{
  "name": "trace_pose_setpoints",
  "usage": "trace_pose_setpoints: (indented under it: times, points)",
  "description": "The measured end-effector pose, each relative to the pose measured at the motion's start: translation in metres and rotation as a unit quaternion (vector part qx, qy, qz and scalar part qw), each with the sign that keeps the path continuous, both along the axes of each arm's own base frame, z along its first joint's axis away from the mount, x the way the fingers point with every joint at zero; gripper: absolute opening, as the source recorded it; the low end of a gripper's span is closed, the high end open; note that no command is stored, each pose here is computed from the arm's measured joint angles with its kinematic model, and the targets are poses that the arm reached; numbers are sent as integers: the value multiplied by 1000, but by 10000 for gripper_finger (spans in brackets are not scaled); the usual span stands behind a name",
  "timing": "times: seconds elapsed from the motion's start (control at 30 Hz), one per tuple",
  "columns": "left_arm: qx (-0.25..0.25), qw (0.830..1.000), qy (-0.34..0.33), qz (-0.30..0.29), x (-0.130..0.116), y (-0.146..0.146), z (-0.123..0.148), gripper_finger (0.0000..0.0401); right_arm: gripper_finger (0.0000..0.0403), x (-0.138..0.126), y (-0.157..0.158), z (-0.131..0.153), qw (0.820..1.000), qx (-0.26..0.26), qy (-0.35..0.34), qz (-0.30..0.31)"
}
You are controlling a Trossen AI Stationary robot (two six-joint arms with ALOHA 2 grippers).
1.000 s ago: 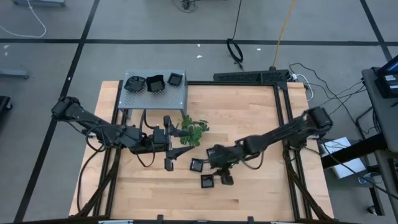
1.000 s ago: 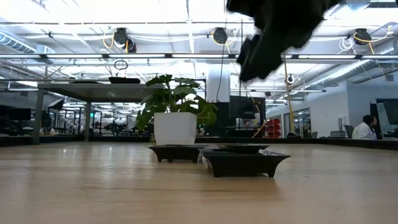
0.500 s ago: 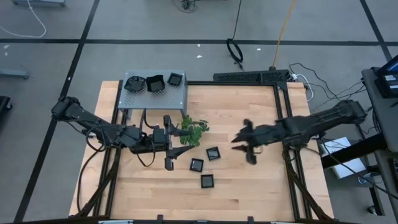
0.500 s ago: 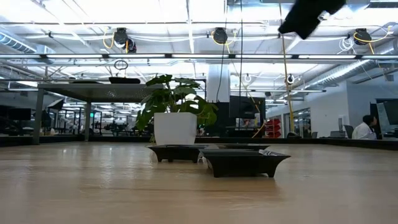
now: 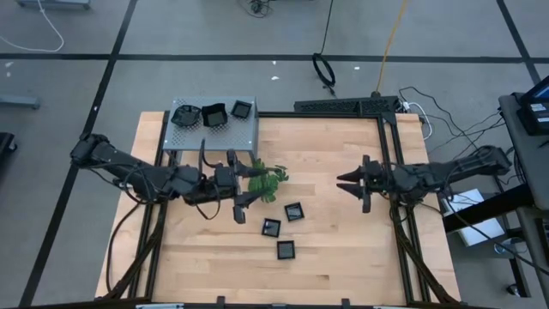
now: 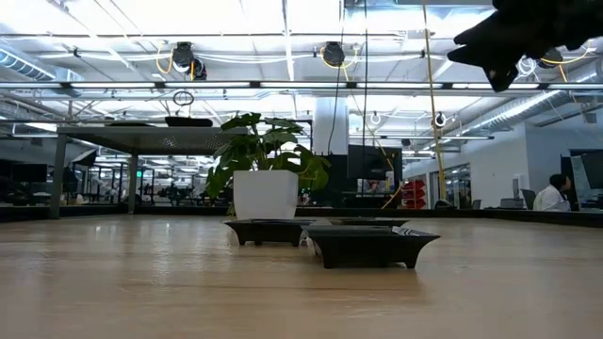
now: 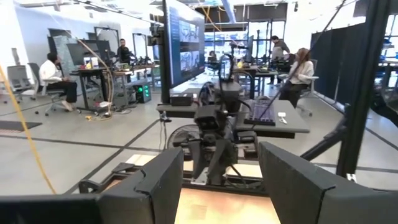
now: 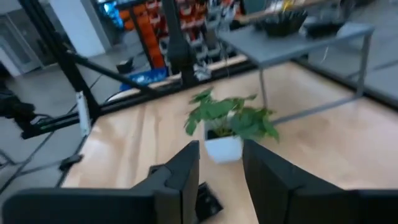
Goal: Pick & Place Mini shaped plates
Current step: Stack the square plate on top of the square plate on the shelf
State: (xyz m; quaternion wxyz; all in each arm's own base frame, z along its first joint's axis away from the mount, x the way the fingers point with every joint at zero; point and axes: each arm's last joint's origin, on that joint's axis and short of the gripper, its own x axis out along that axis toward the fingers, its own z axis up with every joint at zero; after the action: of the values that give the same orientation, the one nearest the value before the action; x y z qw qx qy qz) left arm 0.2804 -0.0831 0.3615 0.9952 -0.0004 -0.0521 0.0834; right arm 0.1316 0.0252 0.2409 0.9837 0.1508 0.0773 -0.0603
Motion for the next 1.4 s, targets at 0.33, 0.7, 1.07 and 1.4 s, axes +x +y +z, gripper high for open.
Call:
trace_pose_setpoints:
  times: [0.33,0.7,1.07,1.4]
  points:
    - [2,1000,8,11,2,6,-1,214,110,-13,-8,-24,994,-67,-45,-75]
    - [38,993,115,11,2,6,-23,214,110,-16,-11,-48,991,-42,-54,-118]
    - [64,975,214,11,-2,8,-43,214,110,-17,-11,-63,984,28,-123,-122]
    - [20,967,253,12,-5,8,-52,214,111,-17,-11,-61,981,52,-138,-123]
